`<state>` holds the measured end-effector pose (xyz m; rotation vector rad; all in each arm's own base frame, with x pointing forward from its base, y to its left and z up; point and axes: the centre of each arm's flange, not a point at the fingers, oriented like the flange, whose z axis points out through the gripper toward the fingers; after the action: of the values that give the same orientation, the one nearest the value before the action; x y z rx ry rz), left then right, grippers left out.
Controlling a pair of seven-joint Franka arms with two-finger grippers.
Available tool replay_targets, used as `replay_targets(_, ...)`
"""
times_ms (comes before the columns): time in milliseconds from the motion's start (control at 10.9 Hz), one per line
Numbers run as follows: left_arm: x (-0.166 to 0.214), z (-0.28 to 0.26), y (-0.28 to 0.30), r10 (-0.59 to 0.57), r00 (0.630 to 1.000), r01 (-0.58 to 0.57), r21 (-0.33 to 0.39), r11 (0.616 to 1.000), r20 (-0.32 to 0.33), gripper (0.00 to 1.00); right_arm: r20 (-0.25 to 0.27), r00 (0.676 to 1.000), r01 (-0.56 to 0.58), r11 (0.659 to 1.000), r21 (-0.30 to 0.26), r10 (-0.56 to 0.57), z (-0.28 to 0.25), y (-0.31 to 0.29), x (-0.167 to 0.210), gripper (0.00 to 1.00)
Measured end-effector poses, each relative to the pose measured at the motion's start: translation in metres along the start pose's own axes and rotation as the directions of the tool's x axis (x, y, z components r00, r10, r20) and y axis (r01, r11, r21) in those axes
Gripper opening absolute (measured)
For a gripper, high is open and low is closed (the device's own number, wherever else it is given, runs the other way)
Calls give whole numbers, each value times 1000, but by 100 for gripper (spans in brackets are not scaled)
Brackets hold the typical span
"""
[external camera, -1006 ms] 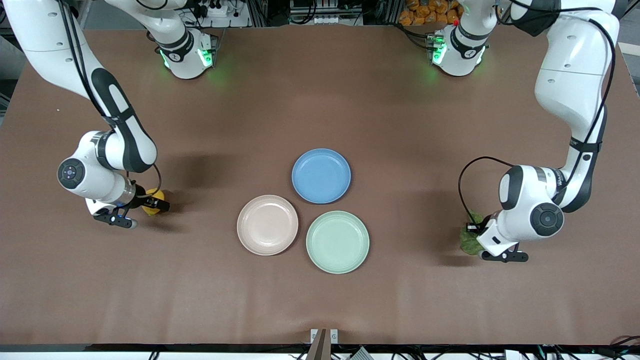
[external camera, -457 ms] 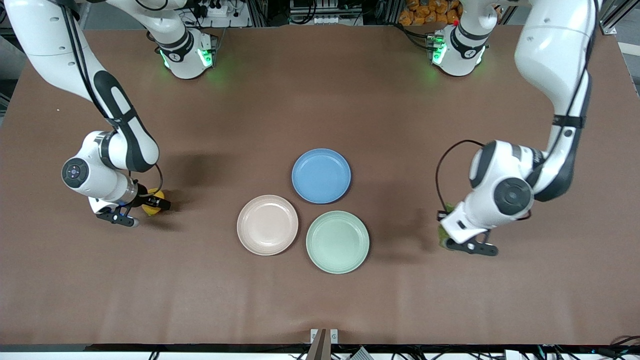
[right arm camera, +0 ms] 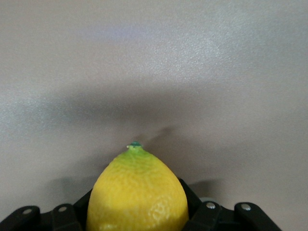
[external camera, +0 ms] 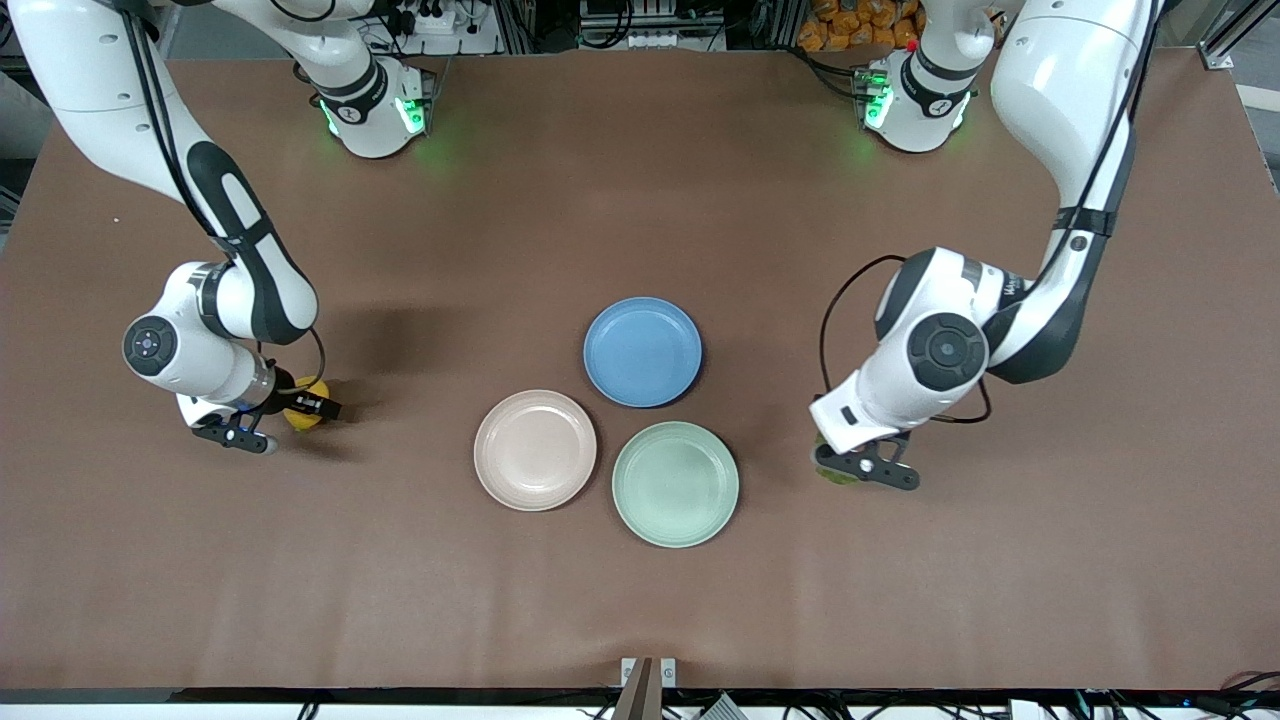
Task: Place lemon and lettuce in plates
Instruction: 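Carry the lettuce with the left gripper over the mint green plate, then release the lettuce onto the green plate while the right gripper lifts lemon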
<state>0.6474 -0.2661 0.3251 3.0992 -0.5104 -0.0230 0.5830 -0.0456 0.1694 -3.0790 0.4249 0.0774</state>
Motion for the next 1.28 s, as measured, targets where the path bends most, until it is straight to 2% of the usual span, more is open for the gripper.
replay_targets(183, 1, -6, 34, 41, 999, -42, -19, 999, -32, 4, -4, 1000, -1, 1000, 1, 1, -1, 1, 1, 62)
replay_targets(366, 10, -6, 66, 79, 991, -84, -43, 996, -107, 4, 18, 1000, -3, 1000, -1, 3, -7, 0, 6, 62)
replay_targets(549, 18, 13, 89, 96, 979, -111, -76, 991, -180, 4, 32, 999, -1, 1000, 0, 1, -15, -2, 12, 62)
replay_targets(915, 22, 65, 137, 110, 954, -152, -133, 979, -278, 4, 30, 1000, 4, 1000, 6, -5, -28, -9, 20, 62)
replay_targets(1098, 21, 86, 155, 79, 947, -137, -166, 977, -312, 4, 49, 999, -9, 1000, 13, 9, -47, -25, 30, 62)
replay_targets(1280, 22, 93, 157, 58, 946, -120, -179, 977, -318, 7, 37, 999, 1, 1000, 29, -2, -66, -44, 39, 62)
